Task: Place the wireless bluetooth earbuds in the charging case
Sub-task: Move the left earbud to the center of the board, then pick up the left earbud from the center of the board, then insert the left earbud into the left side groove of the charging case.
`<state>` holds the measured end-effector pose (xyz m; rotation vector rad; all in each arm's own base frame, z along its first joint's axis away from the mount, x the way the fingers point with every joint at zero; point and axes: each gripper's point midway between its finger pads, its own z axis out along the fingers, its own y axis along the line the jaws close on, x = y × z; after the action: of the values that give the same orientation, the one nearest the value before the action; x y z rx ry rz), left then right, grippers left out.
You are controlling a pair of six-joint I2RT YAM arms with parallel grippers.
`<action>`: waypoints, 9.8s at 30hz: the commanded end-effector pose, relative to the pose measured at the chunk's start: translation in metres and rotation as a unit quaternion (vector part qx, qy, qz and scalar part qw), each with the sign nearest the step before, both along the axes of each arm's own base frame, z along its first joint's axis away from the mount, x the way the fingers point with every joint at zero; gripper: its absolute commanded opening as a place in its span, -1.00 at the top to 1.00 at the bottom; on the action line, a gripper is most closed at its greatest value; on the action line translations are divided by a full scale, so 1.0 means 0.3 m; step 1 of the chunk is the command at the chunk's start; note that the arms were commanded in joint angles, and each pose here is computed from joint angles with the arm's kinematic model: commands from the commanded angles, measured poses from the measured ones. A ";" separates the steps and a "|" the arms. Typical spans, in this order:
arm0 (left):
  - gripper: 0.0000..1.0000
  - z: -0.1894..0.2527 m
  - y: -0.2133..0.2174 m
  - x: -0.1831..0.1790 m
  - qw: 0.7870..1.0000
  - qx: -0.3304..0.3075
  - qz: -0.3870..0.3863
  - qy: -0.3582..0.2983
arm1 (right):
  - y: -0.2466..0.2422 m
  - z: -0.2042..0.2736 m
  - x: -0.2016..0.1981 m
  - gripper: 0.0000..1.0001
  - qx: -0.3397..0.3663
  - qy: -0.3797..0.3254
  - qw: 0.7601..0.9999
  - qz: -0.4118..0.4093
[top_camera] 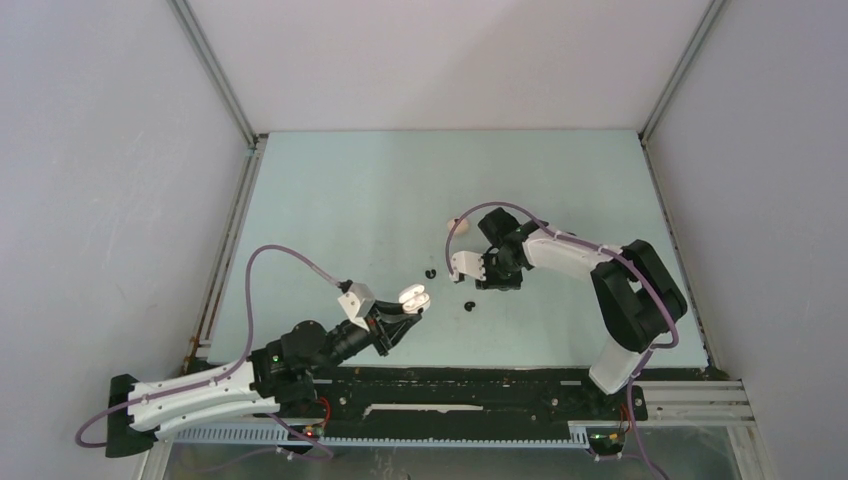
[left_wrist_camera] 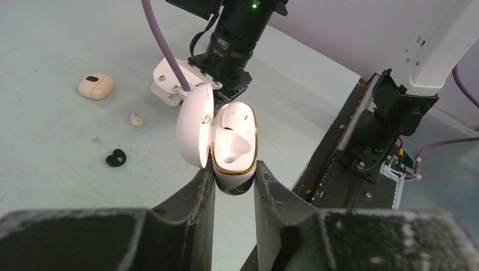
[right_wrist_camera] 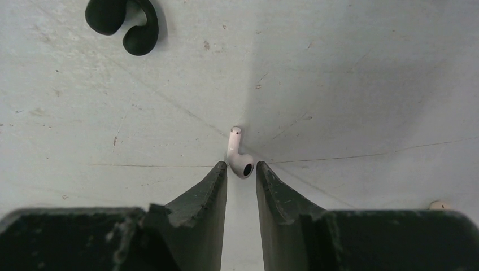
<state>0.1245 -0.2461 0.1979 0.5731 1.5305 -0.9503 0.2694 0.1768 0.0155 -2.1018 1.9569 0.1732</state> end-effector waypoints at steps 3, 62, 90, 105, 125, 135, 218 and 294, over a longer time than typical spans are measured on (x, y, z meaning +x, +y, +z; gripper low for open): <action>1.00 0.035 -0.017 -0.020 1.000 -0.017 -0.019 -0.004 | 0.025 0.032 0.016 0.38 0.032 -0.002 0.999 -0.029; 1.00 0.025 -0.030 -0.026 1.000 -0.002 -0.023 -0.003 | -0.065 -0.026 -0.006 -0.04 -0.042 0.029 0.916 -0.398; 1.00 0.017 -0.051 -0.031 0.999 -0.006 -0.031 0.007 | -0.016 0.042 0.015 0.11 0.038 0.046 0.911 -0.408; 1.00 0.006 -0.058 -0.031 0.999 -0.005 -0.032 0.010 | -0.030 -0.001 0.032 0.32 0.035 0.086 0.895 -0.436; 1.00 -0.008 -0.060 -0.029 0.999 -0.002 -0.030 0.013 | -0.059 -0.003 0.033 0.31 0.000 0.081 0.890 -0.449; 1.00 -0.011 -0.072 -0.027 0.999 0.007 -0.033 0.012 | -0.068 -0.021 0.023 0.40 -0.011 0.086 0.890 -0.447; 1.00 0.284 -0.282 0.000 0.984 -0.154 -0.067 -0.064 | 0.372 1.063 -0.477 1.00 0.580 0.159 0.798 0.026; 1.00 0.263 -0.261 -0.010 0.985 -0.142 -0.070 -0.071 | 0.405 0.932 -0.442 0.34 0.533 0.085 0.842 0.030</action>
<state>0.1249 -0.3262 0.2552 0.5593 1.2887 -1.1574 0.1351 0.2989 0.2907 -1.3842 1.3193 1.1987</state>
